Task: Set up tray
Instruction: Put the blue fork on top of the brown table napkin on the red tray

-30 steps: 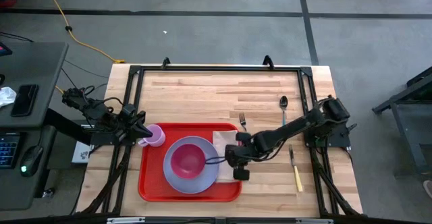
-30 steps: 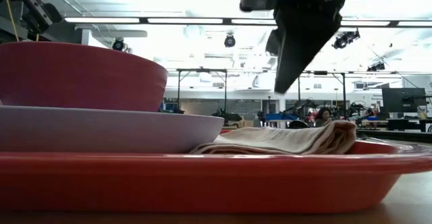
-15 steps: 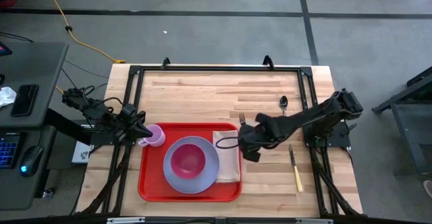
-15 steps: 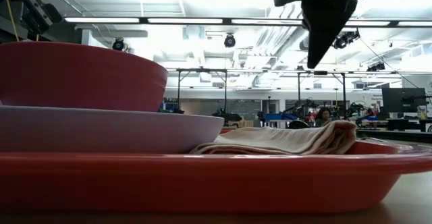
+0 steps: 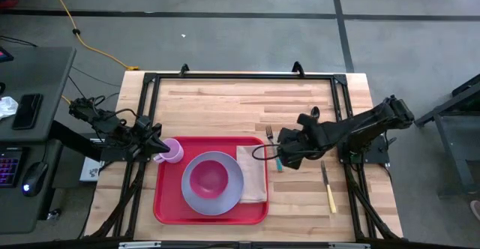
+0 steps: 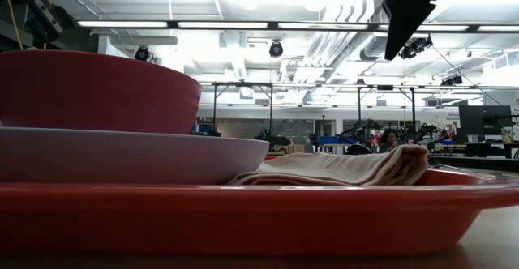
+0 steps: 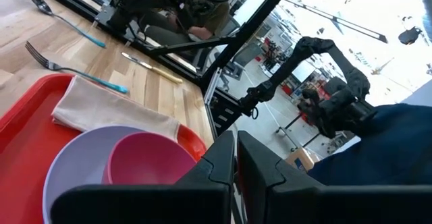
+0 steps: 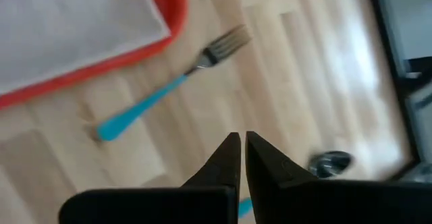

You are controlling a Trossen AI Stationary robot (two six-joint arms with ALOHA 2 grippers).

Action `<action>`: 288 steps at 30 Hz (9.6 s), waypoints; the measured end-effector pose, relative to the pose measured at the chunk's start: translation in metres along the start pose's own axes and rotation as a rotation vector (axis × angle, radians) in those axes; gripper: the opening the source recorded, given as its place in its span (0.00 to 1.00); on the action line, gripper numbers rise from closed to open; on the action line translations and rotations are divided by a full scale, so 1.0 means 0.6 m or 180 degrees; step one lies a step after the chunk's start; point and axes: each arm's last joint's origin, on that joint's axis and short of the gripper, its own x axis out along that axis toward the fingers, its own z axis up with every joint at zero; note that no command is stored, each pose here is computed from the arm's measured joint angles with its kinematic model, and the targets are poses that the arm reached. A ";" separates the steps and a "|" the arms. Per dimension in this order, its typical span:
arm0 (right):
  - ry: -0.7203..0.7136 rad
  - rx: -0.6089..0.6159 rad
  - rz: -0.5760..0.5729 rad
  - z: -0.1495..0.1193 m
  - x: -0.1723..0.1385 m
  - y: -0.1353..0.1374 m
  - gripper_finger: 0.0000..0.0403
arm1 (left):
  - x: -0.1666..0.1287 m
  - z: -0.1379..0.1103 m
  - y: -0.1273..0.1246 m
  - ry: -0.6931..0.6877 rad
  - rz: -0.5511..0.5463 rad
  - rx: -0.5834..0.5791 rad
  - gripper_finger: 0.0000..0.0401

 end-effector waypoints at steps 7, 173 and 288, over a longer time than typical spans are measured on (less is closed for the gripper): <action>-0.0036 -0.0269 -0.0264 -0.012 -0.020 -0.040 0.01 | 0.000 0.000 0.000 0.0002 -0.0001 0.0001 0.12; 0.0416 0.1750 0.0579 -0.004 0.297 0.005 0.33 | 0.000 -0.009 0.002 0.0286 -0.0170 0.0836 0.12; 0.0592 0.1482 0.0466 -0.018 0.284 0.000 0.01 | -0.001 -0.017 0.009 0.0461 -0.0057 0.0928 0.12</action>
